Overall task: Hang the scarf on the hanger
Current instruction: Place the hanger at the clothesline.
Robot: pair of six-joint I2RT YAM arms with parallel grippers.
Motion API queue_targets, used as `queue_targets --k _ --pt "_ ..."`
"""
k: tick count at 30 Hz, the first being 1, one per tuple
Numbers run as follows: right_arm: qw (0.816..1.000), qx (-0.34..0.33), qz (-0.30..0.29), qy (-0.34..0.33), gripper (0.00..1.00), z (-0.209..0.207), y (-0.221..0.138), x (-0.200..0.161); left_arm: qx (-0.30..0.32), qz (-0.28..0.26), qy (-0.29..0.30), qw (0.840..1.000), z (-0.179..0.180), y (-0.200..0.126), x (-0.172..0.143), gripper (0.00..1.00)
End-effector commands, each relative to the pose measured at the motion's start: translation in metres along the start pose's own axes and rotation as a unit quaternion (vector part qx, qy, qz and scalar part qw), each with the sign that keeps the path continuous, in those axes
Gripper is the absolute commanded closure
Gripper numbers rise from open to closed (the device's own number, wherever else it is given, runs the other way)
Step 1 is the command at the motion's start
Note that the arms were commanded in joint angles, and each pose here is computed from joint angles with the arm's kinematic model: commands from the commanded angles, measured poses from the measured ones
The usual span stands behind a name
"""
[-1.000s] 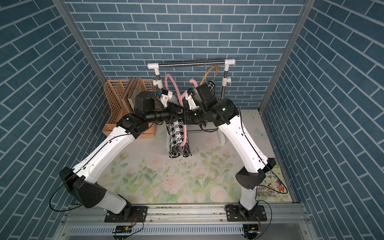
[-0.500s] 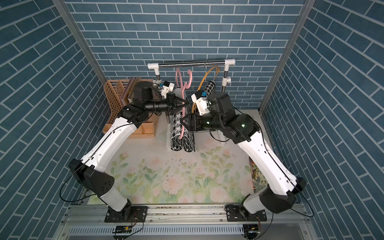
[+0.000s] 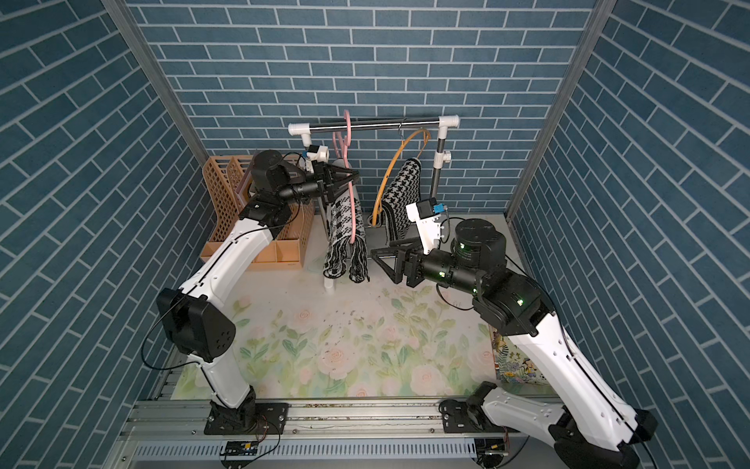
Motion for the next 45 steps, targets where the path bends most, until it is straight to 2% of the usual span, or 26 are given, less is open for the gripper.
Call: queue_targets --k 1,9,15,24,27,34,37,45 --pt "0.999 0.004 -0.035 0.000 0.29 0.004 -0.007 0.010 -0.080 0.007 0.048 0.996 -0.040 -0.004 -0.001 1.00" --pt "0.999 -0.001 -0.040 0.002 0.29 0.004 -0.014 0.007 -0.106 -0.005 -0.004 0.994 -0.015 -0.001 0.018 1.00" --pt "0.999 0.000 -0.040 0.005 0.29 0.004 -0.014 0.007 -0.086 -0.043 -0.055 0.994 0.024 -0.012 0.032 1.00" --pt "0.999 -0.002 -0.036 0.003 0.29 0.003 -0.013 0.006 -0.066 -0.049 -0.091 0.992 0.064 -0.017 0.041 1.00" --pt "0.999 -0.002 -0.036 0.003 0.29 0.004 -0.013 0.006 -0.065 -0.052 -0.092 0.992 0.065 -0.017 0.049 1.00" --pt "1.000 -0.001 -0.031 0.007 0.29 0.002 -0.011 0.003 -0.077 -0.047 -0.070 0.993 0.036 -0.004 0.078 1.00" --pt "0.999 -0.001 -0.032 0.007 0.29 0.002 -0.010 0.004 -0.076 -0.044 -0.071 0.994 0.034 -0.002 0.083 1.00" --pt "0.999 0.001 -0.034 0.002 0.29 0.003 -0.008 0.008 -0.076 -0.030 -0.110 0.991 0.046 -0.004 0.089 1.00"
Point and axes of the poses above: each gripper's point midway between its finger pads, its own y axis out along the fingers, its own z axis along the line the jaws close on, x = y × z, the point moved 7 cm from there along -y, back along the fingers, and after that the axes turned 5 degrees about -y, right-handed, at the moved point
